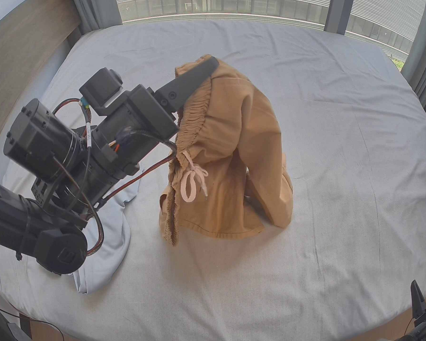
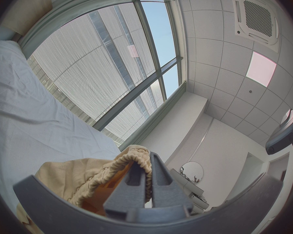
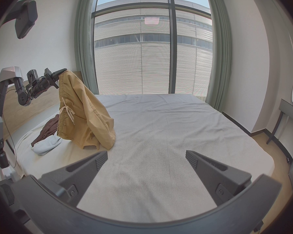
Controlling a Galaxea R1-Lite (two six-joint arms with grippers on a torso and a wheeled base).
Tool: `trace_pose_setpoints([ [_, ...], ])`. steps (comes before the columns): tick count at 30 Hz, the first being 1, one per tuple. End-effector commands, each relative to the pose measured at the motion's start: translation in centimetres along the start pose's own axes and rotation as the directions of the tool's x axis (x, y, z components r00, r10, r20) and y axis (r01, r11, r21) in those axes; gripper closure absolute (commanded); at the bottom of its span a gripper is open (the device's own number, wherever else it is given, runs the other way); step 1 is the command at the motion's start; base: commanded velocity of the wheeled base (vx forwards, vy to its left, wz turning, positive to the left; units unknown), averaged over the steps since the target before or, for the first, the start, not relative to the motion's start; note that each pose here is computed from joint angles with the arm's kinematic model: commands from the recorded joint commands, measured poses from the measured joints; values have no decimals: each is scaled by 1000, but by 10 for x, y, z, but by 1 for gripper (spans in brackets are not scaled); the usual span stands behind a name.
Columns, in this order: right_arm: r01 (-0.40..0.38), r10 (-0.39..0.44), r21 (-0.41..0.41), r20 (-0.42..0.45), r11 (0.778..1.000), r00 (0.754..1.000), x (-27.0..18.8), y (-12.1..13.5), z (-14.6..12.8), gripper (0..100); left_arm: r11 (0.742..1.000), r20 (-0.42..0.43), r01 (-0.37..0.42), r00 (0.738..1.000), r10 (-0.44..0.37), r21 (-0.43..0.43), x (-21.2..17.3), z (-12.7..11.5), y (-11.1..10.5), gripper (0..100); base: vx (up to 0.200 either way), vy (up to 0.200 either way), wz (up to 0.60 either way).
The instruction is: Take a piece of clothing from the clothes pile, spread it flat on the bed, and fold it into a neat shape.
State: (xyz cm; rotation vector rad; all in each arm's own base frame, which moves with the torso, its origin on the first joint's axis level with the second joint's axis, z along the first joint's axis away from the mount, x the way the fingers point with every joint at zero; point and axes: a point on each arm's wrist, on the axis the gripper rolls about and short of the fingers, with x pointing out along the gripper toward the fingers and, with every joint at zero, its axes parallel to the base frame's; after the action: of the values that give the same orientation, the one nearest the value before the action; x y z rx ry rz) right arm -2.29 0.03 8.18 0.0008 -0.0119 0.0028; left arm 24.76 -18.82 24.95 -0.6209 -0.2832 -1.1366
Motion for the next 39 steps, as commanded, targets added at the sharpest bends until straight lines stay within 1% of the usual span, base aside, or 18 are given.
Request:
trace_pose_setpoints([
  [1,1,-1,1,-6,1000,1000,0,0,-5,0,1000,-16,-10,1000,9,-6,-2,-5,3,100,0,0,0],
  [4,1,-1,7,29,1000,1000,0,0,-1,0,1000,-17,-6,1000,6,-5,-2,-5,2,100,0,0,0],
  [7,12,-18,23,277,1000,961,-13,1,68,0,1000,-16,-3,1000,3,-5,-2,-4,3,100,0,0,0],
  [10,-46,40,23,203,999,978,7,1,104,0,1000,-15,1,1000,-1,-3,-1,-4,2,100,0,0,0],
  [11,-46,40,23,203,999,978,7,1,104,0,1000,-15,1,1000,-1,-3,-1,-4,2,100,0,0,0],
  [12,-133,125,49,133,990,983,24,1,112,0,1000,-10,4,1000,-4,1,-1,-2,0,100,0,0,0],
  [13,-167,160,72,95,983,982,33,2,115,0,1000,-8,6,1000,-6,0,-1,-1,0,100,0,0,0],
  [15,-182,175,79,81,980,981,37,3,116,0,1000,-6,5,1000,-5,2,-1,0,0,100,0,0,0],
  [16,-242,240,109,28,964,970,56,7,130,0,1000,-2,7,1000,-7,4,-1,1,0,100,0,0,0],
  [20,-318,324,158,-16,935,946,80,15,146,0,1000,-2,3,1000,-3,7,-1,1,1,100,0,0,0],
  [21,-372,386,203,-31,906,922,92,21,151,0,1000,0,4,1000,-4,9,0,2,2,100,0,0,0],
  [23,-409,436,251,-58,877,898,104,28,152,0,1000,5,4,1000,-4,18,1,2,3,100,0,0,0],
  [24,-409,436,251,-58,877,898,104,28,152,0,1000,5,4,1000,-4,18,1,2,3,100,0,0,0],
  [26,-435,494,334,-116,836,862,124,37,144,0,999,15,8,1000,-8,34,3,4,3,100,0,0,0],
  [27,-435,497,339,-117,834,860,124,37,144,0,999,15,8,1000,-8,34,3,4,3,100,0,0,0],
  [29,-449,542,406,-149,796,827,141,44,133,0,999,14,9,1000,-9,34,3,4,3,100,0,0,0],
  [32,-464,577,449,-154,764,802,156,50,124,0,999,14,7,1000,-7,34,3,4,4,100,0,0,0],
  [39,-437,581,476,-210,764,787,186,60,106,0,999,11,-19,1000,19,42,1,3,13,100,0,0,0],
])
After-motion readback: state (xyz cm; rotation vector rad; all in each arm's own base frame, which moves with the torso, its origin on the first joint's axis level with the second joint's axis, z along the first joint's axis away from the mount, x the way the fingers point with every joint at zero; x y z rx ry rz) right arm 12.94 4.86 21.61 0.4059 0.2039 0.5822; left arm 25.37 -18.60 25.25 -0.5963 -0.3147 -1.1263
